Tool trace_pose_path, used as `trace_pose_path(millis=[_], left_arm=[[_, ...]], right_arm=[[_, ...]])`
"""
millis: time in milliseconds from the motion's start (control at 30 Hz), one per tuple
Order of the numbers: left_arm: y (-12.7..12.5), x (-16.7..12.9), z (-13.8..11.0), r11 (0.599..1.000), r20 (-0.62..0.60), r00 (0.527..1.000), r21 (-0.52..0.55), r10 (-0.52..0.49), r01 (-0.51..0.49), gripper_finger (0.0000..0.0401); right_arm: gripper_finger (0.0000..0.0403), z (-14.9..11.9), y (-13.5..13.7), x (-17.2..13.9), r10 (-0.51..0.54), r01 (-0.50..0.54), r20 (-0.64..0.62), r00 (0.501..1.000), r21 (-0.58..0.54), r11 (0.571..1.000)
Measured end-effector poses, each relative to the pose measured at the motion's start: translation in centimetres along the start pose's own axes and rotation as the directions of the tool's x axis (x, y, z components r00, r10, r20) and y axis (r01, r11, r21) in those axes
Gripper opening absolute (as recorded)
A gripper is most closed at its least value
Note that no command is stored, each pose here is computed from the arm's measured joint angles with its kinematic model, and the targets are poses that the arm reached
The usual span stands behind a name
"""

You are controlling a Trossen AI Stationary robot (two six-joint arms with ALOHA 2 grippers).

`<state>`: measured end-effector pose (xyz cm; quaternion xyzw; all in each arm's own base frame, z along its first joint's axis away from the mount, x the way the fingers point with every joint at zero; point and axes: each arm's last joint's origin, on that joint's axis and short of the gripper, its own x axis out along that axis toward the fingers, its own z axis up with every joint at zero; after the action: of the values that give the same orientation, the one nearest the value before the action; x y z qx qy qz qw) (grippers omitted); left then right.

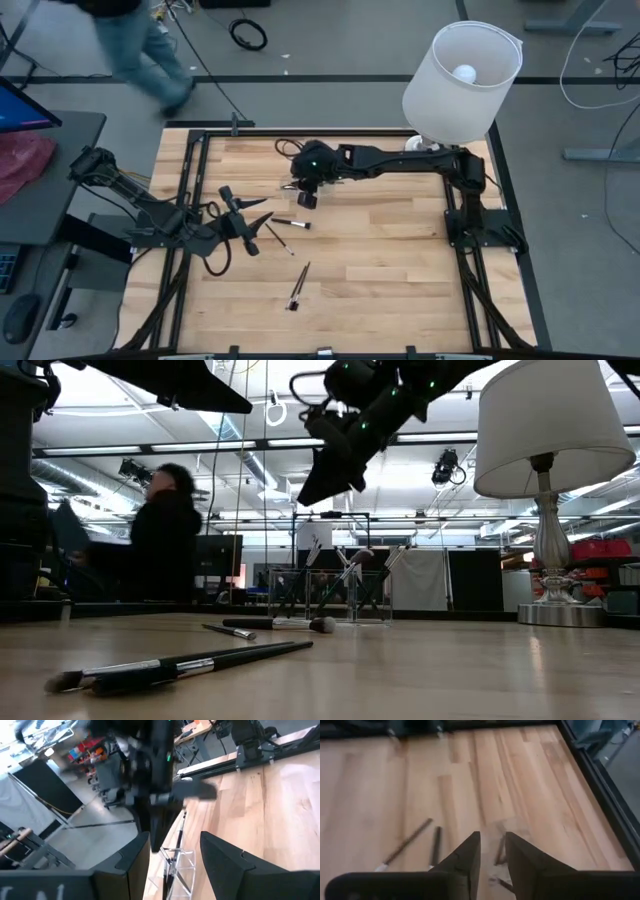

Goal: Put items in baskets/containers
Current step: Put the black eyeshadow brush into the transparent organizer

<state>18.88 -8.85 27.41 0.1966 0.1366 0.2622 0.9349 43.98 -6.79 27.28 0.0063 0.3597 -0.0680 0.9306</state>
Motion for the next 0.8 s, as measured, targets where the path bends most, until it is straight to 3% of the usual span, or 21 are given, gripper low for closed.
trace_pose_path(millis=[367, 467, 600, 800], left_arm=[[-0.9, -1.4, -0.4, 0.996, 0.006, 0.997, -0.044, -0.076, 0.076, 0.0178], [-1.4, -1.9, -0.6, 0.983, 0.002, 0.984, -0.061, -0.175, 0.175, 0.0178], [-1.9, -2.0, -1.5, 0.932, -0.062, 0.936, -0.138, -0.346, 0.336, 0.0178], [-3.5, -1.4, -3.0, 0.885, -0.192, 0.868, -0.184, -0.458, 0.427, 0.0178]], right_arm=[[0.008, 0.8, 8.1, -5.9, 0.11, -0.109, 0.004, 0.994, -0.104, 0.989], [0.0087, 0.1, 10.7, -6.6, 0.126, -0.128, -0.037, 0.991, -0.084, 0.988], [0.0107, -0.9, 14.0, -6.8, 0.159, -0.165, -0.076, 0.984, -0.084, 0.983], [0.0144, -4.3, 17.9, -4.4, 0.24, -0.239, 0.01, 0.971, -0.077, 0.968]])
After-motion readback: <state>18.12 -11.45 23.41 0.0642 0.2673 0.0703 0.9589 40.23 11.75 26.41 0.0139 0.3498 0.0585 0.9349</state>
